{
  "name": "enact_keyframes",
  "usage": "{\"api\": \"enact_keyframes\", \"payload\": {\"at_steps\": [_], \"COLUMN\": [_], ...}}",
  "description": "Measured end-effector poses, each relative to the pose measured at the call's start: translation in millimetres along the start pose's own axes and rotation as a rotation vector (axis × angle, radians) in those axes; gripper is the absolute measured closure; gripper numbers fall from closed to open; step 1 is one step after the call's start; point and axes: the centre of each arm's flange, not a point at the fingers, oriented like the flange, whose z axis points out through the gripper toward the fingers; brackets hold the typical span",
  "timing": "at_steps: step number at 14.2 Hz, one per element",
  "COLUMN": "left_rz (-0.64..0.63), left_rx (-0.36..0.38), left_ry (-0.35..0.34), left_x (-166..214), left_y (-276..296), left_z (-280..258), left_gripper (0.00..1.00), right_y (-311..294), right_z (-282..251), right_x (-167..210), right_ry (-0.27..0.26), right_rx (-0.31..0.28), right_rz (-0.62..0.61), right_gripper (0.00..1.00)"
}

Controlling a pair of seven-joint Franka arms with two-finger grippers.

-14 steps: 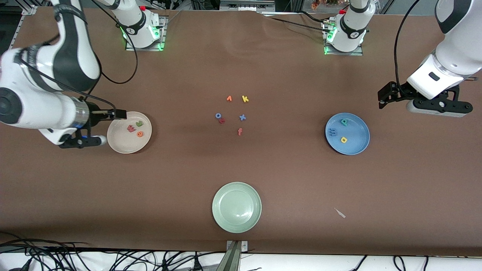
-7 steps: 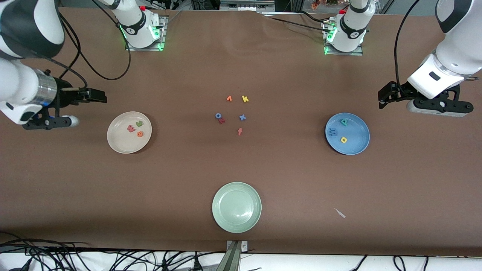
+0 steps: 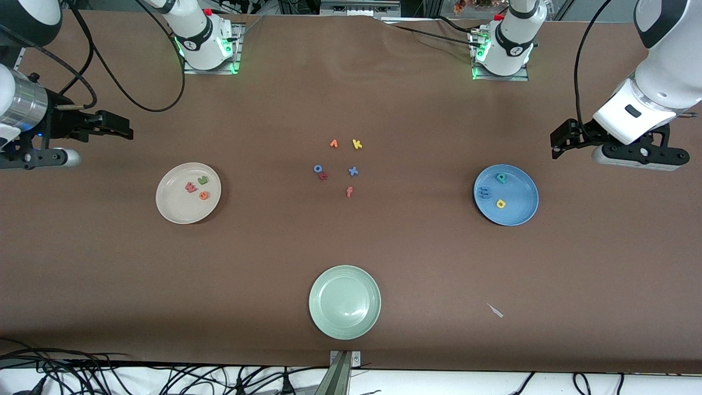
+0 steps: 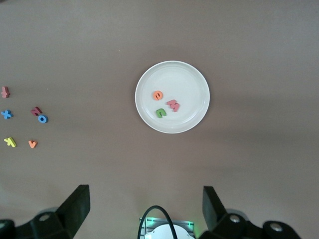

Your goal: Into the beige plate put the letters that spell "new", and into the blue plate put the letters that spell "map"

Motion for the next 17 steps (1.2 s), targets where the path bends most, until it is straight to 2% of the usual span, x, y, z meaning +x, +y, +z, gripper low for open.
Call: {"api": "enact_keyframes", "payload": {"at_steps": [3,8,11,17], "left_rz": [0.0,0.0,0.0,0.0], "left_rx": [0.0,0.0,0.0,0.0], "left_ry": [0.0,0.0,0.0,-0.001], "left_x": [0.1,0.2,0.2,0.4], "left_y": [0.0,0.0,0.0,0.1], "left_z": [0.1,0.2,0.3,0.6], "left_gripper": [0.0,0.0,0.0,0.0], "right_y": [3.8,6.0,2.9,-11.0], "right_z": [4.4,10.2,10.4,10.4], "right_x": [1.3,-4.7,-6.5,-7.3], "right_ry": [0.021,0.026,0.027,0.034], "right_rx": [-0.011,-0.025,-0.054,-0.062], "right_rz": [0.005,0.005,-0.003,0.125], "right_gripper": [0.0,0.0,0.0,0.0]}}
